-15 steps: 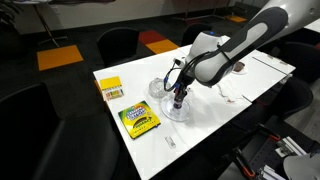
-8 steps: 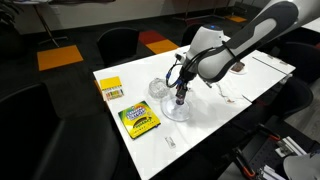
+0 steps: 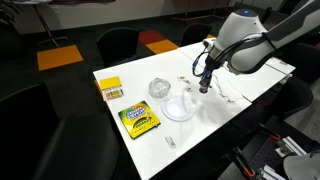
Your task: Take the spice bottle off the plate
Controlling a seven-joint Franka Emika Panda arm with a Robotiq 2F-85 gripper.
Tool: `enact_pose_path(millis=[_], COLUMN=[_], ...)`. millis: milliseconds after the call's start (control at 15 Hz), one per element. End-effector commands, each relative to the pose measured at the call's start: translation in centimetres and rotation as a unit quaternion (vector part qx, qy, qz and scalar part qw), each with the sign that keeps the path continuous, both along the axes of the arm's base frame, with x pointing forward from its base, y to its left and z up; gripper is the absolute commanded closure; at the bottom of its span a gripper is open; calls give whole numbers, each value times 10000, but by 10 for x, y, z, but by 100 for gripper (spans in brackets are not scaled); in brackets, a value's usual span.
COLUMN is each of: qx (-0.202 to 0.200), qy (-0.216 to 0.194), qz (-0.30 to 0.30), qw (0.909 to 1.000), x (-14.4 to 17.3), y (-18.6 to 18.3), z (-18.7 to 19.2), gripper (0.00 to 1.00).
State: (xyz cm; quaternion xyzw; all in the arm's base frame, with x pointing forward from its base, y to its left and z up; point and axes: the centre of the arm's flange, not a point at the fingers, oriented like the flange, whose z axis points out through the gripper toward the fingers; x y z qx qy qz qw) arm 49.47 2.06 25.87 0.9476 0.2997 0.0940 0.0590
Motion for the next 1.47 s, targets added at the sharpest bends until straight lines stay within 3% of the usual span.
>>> enact_pose_path(millis=[0, 67, 267, 533, 867, 1000, 1400], qx=[-306, -363, 26, 615, 1139, 1272, 1465], qy=[-190, -304, -729, -1151, -1081, -994, -893], qz=[-480, -462, -426, -384, -176, -177, -1044], qw=[9982, 9978, 9964, 9907, 9874, 9867, 9796], x=[-52, -58, -58, -56, -65, -71, -86], y=[-49, -62, -84, -74, -26, -34, -73], z=[21, 20, 3, -35, -76, -84, -63], gripper=[70, 70, 70, 70, 70, 70, 70])
